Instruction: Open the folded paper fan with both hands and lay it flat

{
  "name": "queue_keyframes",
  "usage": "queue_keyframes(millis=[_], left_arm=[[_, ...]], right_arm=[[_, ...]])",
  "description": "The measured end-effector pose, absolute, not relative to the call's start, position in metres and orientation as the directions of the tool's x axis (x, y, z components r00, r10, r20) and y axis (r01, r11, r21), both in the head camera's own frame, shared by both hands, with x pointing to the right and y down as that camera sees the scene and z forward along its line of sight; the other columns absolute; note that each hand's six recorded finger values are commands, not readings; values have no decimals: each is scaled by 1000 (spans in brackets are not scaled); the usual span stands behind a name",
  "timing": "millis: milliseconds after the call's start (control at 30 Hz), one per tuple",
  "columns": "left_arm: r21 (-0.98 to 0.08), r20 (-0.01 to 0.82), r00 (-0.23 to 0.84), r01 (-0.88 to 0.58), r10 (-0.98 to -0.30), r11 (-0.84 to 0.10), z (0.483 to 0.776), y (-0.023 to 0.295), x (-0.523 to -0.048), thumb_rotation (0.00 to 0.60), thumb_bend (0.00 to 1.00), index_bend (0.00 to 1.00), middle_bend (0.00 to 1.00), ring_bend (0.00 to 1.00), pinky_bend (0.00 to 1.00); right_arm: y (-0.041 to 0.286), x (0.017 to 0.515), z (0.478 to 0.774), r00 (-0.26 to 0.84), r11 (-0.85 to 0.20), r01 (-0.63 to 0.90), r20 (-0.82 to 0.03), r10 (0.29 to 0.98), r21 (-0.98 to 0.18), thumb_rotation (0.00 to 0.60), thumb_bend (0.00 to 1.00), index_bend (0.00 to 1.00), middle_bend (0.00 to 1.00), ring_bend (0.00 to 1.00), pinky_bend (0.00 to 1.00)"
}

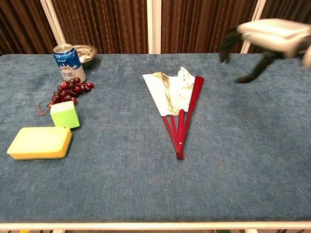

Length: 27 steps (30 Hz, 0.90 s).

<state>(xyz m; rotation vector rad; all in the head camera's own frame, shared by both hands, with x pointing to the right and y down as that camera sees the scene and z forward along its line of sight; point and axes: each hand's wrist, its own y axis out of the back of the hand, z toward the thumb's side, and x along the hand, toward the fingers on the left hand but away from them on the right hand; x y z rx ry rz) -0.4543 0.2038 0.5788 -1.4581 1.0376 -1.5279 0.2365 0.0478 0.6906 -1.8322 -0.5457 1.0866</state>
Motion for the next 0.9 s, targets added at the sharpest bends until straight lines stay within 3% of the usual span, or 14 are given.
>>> queue_keyframes(millis=[367, 900], left_arm=[[-921, 389, -48, -31, -920, -387, 583, 204, -453, 600, 106, 140, 162, 44, 94], [-907, 417, -55, -97, -907, -411, 588, 210, -456, 600, 106, 140, 162, 44, 94]], right_arm=[[59, 190, 746, 546, -470, -179, -485, 684, -864, 600, 59, 466, 364, 110, 121], [67, 165, 783, 552, -454, -190, -477, 684, -871, 600, 66, 450, 349, 71, 84]])
